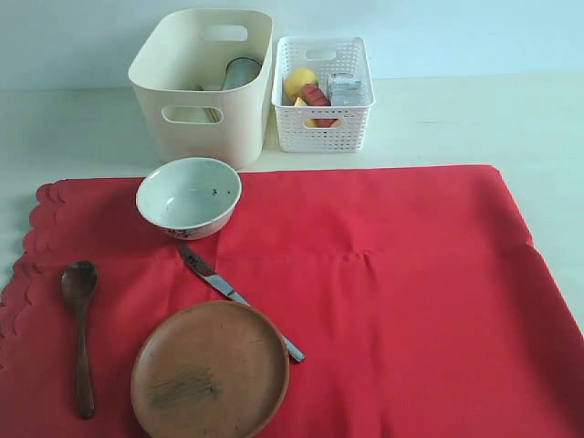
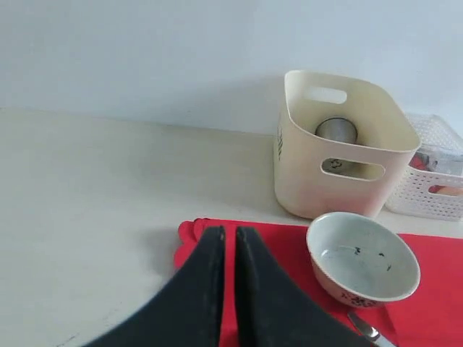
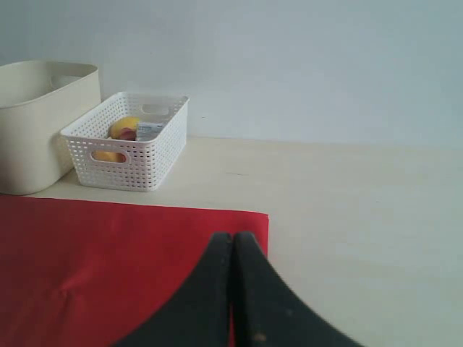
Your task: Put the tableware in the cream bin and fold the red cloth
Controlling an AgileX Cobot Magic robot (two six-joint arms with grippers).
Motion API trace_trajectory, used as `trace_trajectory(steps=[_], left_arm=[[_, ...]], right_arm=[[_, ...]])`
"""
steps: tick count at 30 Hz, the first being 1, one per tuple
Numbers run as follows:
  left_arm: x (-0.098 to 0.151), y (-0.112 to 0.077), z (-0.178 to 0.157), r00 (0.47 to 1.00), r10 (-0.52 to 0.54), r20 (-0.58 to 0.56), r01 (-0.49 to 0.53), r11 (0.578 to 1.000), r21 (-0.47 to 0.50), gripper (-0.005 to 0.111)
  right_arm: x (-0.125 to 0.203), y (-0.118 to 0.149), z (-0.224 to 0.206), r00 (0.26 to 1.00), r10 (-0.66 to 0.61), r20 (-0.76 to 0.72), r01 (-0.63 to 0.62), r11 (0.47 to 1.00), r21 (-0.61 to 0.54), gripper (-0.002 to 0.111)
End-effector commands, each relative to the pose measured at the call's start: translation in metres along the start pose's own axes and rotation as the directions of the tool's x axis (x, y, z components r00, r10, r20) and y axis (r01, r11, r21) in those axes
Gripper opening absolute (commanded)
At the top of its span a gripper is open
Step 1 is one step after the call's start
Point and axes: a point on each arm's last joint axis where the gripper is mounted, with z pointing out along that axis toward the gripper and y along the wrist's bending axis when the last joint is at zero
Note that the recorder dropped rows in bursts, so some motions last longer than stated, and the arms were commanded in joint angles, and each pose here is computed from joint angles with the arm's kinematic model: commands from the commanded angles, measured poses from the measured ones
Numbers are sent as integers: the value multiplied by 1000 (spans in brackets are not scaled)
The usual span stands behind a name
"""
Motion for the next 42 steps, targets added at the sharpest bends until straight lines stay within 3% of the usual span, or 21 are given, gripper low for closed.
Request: trace_trajectory(steps=[1, 9, 42], left_arm=[[-21, -4, 5, 1000, 7, -4, -7, 1000, 13, 8], [-51, -12, 17, 1000, 16, -13, -16, 999, 44, 8], [-53, -12, 18, 1000, 28, 5, -29, 999, 46, 8]], right_arm=[[0, 0, 0, 1000, 0, 5, 0, 1000, 8, 0], [1, 0, 0, 1000, 0, 2, 0, 1000, 7, 0], [1, 0, 0, 1000, 0, 2, 0, 1000, 7, 0]])
